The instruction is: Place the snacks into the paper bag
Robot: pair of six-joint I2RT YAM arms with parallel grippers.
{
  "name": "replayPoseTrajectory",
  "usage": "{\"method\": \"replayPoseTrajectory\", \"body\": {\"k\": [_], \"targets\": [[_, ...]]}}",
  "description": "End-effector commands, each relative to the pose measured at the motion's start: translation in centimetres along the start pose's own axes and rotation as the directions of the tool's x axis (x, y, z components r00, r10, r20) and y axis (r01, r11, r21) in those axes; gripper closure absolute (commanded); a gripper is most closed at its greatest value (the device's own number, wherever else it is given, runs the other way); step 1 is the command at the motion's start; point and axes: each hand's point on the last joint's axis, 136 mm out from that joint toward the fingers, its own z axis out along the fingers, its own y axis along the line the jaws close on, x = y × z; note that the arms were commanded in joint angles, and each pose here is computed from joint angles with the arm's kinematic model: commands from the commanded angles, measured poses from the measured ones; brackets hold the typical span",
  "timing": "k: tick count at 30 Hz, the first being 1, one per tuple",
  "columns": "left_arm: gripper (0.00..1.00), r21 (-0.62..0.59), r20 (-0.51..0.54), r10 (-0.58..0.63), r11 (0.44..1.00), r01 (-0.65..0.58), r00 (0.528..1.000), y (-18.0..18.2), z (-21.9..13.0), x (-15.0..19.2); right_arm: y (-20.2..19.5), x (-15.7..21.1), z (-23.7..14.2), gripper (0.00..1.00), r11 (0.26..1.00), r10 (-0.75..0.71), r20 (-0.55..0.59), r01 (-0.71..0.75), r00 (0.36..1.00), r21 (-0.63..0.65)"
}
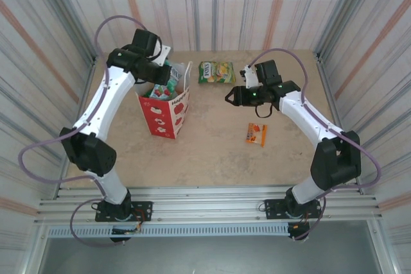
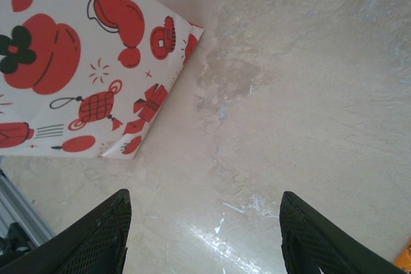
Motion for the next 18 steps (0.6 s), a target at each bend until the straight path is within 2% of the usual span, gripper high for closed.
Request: {"method": "replayPoseTrajectory", "body": {"k": [1, 4, 6, 8, 11, 15, 18], "targets": [[0.88, -0.044, -0.033, 0.027, 0.999, -0.028, 0.999, 0.5, 0.2, 0.3, 0.6, -0.5, 0.3, 0.38, 0.999, 0.036, -0.009, -0.036, 0.999, -0.010], [0.83, -0.063, -0.076, 0.028, 0.998, -0.033, 0.997, 0.9, 0.8, 0.9, 0.2, -0.6, 0.7, 0.38, 0.998, 0.057, -0.013, -0.057, 0.998, 0.002], [0.72, -0.070, -0.097, 0.025, 0.997, -0.032, 0.995, 1.0, 0.9, 1.2, 0.1, -0.9, 1.0, 0.38, 0.998, 0.065, -0.011, -0.065, 0.998, 0.009], [0.57, -0.058, -0.081, 0.024, 0.998, -0.029, 0.996, 0.8, 0.4, 1.0, -0.3, -1.4, 1.3, 0.37, 0.997, 0.078, -0.001, -0.078, 0.997, 0.024], [0.46, -0.026, -0.008, 0.025, 0.999, -0.026, 1.000, 0.0, -1.1, -0.3, -1.1, -2.6, 1.8, 0.36, 0.992, 0.112, 0.016, -0.113, 0.994, 0.051], [0.40, 0.038, 0.138, 0.025, 0.999, -0.030, 0.990, -1.4, -3.9, -2.8, -2.7, -4.6, 3.0, 0.36, 0.979, 0.186, 0.038, -0.189, 0.982, 0.082], [0.37, 0.082, 0.236, 0.006, 0.996, -0.026, 0.972, -2.2, -5.7, -4.6, -5.0, -6.2, 4.3, 0.37, 0.943, 0.313, 0.066, -0.318, 0.947, 0.094]]}}
